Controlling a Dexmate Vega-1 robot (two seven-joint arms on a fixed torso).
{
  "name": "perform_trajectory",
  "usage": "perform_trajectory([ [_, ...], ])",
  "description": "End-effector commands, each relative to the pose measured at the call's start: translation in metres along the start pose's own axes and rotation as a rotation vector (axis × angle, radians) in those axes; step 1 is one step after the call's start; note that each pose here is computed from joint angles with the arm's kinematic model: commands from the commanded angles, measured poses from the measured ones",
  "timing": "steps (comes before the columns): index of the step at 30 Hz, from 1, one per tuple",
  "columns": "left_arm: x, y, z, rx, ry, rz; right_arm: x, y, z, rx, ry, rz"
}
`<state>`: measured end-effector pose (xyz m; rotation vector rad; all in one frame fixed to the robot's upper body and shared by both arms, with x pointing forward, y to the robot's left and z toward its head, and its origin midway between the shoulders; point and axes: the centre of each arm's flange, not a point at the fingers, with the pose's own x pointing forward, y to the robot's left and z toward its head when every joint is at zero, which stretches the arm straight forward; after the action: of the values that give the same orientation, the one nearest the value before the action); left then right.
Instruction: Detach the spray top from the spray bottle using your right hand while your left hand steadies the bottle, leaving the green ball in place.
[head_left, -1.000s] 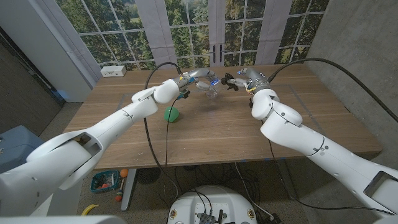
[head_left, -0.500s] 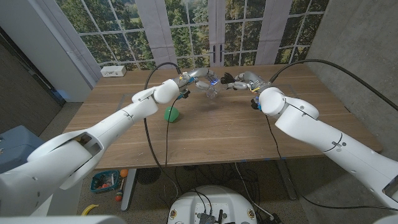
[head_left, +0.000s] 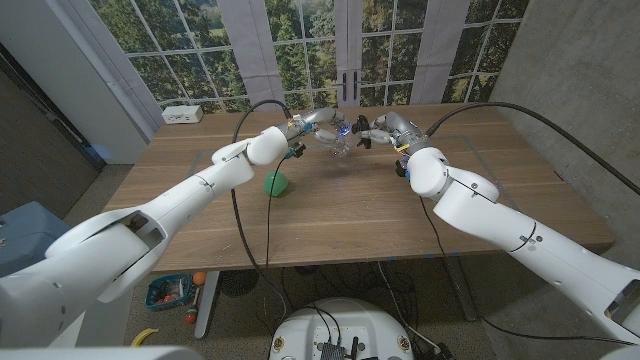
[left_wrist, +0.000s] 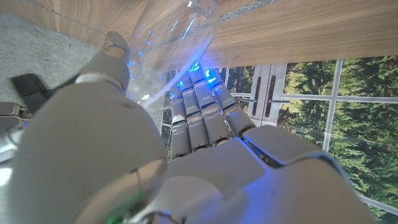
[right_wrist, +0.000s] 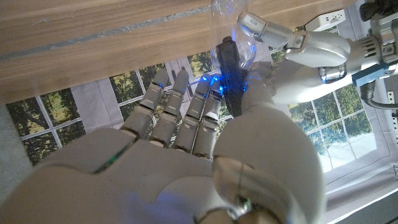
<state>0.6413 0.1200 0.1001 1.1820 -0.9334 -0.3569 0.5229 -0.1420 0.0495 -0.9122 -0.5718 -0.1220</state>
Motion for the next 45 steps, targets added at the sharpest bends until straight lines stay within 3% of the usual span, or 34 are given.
perform_trajectory([
  [1,-0.003,0.001,-0.003,0.003,0.005,-0.002,0.002,0.006,0.002,0.045,-0.074,-0.162],
  [28,-0.002,0.006,-0.012,0.01,0.016,-0.002,-0.001,-0.02,-0.015,0.08,-0.016,-0.295],
  [45,-0.002,0.003,-0.015,0.008,0.033,-0.008,-0.012,-0.033,-0.026,0.102,0.008,-0.394],
])
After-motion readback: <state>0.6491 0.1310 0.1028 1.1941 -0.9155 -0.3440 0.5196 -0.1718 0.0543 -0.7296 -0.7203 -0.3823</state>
